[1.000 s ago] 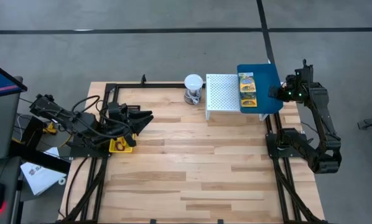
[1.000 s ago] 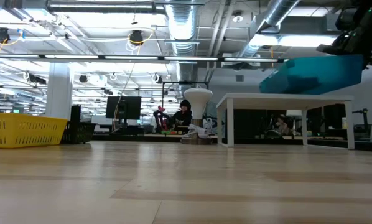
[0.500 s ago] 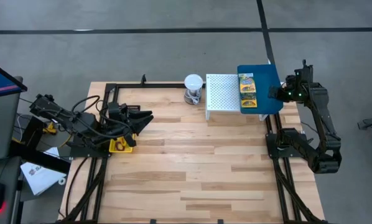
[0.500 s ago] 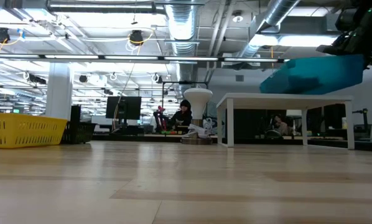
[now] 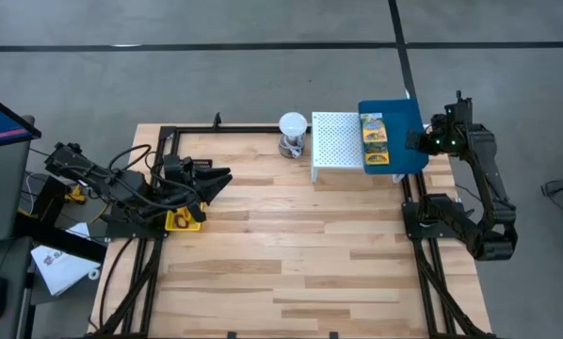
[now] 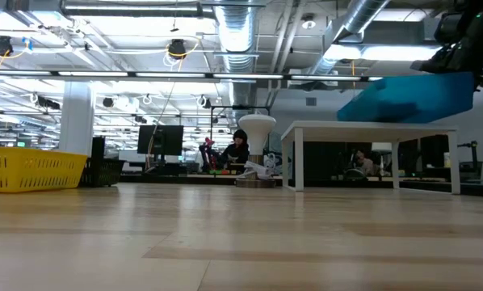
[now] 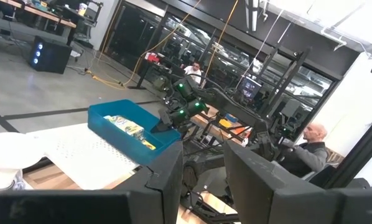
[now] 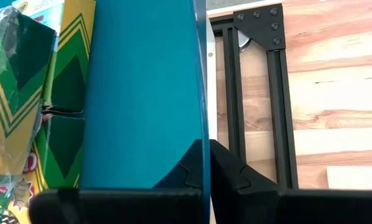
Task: Pick & Place Office Desk Supplies
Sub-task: Put the blue bin on the shelf
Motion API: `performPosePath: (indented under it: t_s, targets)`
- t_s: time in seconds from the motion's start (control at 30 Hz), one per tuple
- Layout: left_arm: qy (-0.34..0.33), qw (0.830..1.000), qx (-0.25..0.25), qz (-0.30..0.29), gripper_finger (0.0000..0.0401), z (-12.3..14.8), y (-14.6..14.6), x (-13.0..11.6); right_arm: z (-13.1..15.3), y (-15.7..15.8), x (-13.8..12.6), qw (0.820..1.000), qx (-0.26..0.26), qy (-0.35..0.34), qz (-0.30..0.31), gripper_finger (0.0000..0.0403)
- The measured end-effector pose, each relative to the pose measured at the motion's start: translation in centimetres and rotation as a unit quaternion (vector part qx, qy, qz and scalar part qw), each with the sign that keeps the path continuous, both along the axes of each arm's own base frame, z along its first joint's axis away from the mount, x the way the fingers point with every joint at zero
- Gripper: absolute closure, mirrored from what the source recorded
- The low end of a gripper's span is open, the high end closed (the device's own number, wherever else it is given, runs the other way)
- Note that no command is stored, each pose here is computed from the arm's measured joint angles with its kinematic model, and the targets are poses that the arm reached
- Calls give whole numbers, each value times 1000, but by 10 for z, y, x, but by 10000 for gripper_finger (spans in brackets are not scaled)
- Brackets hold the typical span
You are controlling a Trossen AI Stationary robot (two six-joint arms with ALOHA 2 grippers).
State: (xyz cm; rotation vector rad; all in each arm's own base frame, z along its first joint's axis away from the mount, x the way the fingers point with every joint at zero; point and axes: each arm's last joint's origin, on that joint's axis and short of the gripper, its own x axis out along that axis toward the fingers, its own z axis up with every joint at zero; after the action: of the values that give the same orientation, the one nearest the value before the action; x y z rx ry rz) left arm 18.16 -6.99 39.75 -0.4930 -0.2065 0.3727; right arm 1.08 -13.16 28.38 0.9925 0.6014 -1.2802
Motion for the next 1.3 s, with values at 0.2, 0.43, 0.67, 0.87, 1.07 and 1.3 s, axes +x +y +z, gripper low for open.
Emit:
performPosePath:
  t_s: [0.2,0.43,0.67,0.87,1.07,1.3]
  targets:
    - [-1,1000,-1,0,288,0,0,0,0,-1,0,1000,-3,1,3,399]
    - [-1,1000,-2,0,288,0,0,0,2,2,0,1000,-13,0,0,369]
    - [-1,1000,-1,0,288,0,0,0,6,4,0,999,-33,-2,0,355]
    - [-1,1000,-1,0,288,0,0,0,6,5,0,999,-35,-4,1,342]
    - [0,1000,-1,0,288,0,0,0,6,6,1,999,-33,-18,7,341]
    - [0,1000,-1,0,288,0,0,0,6,6,2,999,-32,-25,12,341]
